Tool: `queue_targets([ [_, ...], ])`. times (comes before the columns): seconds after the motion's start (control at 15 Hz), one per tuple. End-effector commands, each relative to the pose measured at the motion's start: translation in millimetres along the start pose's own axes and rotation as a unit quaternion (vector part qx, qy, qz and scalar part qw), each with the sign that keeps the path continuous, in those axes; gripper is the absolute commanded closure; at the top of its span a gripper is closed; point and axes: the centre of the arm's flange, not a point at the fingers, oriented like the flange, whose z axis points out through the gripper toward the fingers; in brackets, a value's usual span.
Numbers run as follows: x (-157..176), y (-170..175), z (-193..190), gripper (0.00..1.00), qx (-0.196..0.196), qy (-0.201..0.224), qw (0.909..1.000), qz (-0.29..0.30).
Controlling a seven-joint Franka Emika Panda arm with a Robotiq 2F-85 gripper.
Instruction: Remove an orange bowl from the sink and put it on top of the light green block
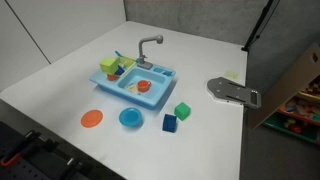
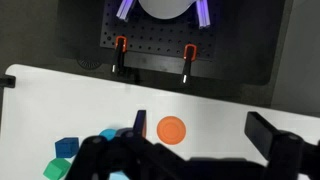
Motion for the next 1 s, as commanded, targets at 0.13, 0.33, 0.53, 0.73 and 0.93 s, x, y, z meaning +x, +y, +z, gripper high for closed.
queue_targets([
  [0.13,0,0,0,0.00,0.000,0.000,1.0000,0.000],
  [0.33,5,-1,-1,0.00,-0.004,0.001,1.0000,0.004],
  [0.53,26,-1,-9,0.00,-0.006,0.008,0.9999,0.014],
  [0.73,55,-2,-14,0.00,-0.004,0.014,0.9996,0.024],
  [0.93,87,1,-19,0.00,0.006,0.014,0.9991,0.040],
])
